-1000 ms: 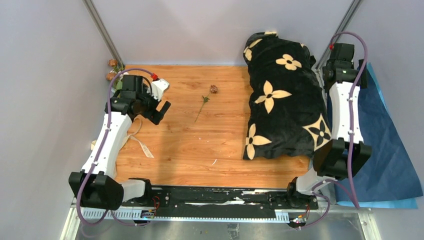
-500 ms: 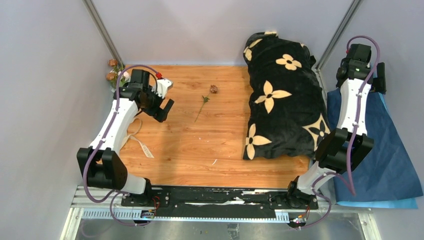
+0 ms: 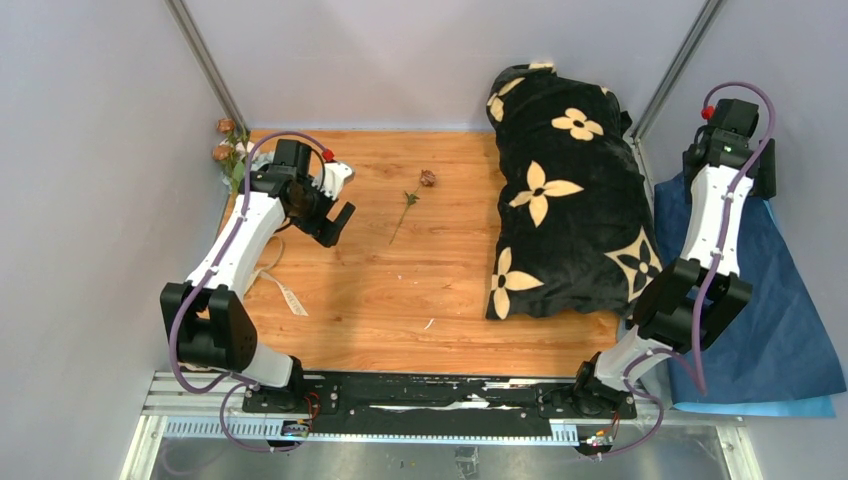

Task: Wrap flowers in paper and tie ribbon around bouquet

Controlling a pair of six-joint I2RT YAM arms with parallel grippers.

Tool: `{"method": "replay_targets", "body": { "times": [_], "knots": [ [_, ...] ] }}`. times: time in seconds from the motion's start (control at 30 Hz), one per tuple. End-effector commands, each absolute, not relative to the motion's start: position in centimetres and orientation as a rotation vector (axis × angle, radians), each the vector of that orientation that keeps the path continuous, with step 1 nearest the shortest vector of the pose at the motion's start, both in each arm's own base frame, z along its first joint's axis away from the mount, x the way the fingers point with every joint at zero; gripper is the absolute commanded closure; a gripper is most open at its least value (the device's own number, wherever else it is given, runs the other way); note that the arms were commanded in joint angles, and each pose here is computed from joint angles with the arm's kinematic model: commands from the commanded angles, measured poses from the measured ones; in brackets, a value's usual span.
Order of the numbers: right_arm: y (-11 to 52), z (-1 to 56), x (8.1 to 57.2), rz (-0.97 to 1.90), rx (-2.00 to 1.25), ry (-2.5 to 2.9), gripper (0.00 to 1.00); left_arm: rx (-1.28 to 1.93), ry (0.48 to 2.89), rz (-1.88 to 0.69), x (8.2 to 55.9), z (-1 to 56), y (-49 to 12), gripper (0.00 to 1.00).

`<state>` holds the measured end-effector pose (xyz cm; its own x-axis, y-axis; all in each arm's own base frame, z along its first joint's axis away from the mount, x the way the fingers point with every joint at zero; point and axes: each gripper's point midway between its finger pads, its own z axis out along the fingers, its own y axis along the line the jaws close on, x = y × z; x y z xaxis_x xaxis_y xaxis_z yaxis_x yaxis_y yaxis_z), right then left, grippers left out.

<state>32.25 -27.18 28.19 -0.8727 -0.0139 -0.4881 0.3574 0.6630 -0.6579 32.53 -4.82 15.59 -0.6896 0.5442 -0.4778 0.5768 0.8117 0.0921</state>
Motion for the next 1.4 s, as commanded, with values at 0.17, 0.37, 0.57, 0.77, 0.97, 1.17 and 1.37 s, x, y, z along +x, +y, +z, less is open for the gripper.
{"method": "replay_targets", "body": {
  "times": [0.17, 0.37, 0.57, 0.77, 0.97, 1.17, 1.37],
  "knots": [
    [-27.6, 26.4, 33.4, -1.001, 0.212, 2.495, 0.01, 0.843, 2.518, -0.062, 32.4, 15.5, -4.6, 0.00],
    [-26.4, 25.8, 34.3, -0.884, 0.170, 2.505, 0.07, 0.841, 2.531, -0.064, 32.4, 15.1, -4.6, 0.00],
    [-25.4, 24.6, 34.9, -0.775, 0.151, 2.547, 0.15, 0.848, 2.533, -0.065, 32.3, 15.0, -4.7, 0.00],
    [-25.1, 24.3, 35.2, -0.740, 0.165, 2.556, 0.72, 0.850, 2.537, -0.064, 32.3, 14.8, -4.7, 0.00],
    [-25.2, 27.9, 34.4, -0.794, 0.262, 2.455, 1.00, 0.862, 2.528, -0.065, 32.1, 15.0, -4.7, 0.00],
    [-22.6, 41.1, 32.1, -0.798, 0.428, 2.045, 1.00, 0.873, 2.513, -0.065, 31.9, 15.2, -4.8, 0.00],
    [-8.7, 55.2, 30.5, -0.331, 0.256, 1.467, 1.00, 0.873, 2.514, -0.052, 32.1, 15.2, -4.6, 0.00]
  ]
}}
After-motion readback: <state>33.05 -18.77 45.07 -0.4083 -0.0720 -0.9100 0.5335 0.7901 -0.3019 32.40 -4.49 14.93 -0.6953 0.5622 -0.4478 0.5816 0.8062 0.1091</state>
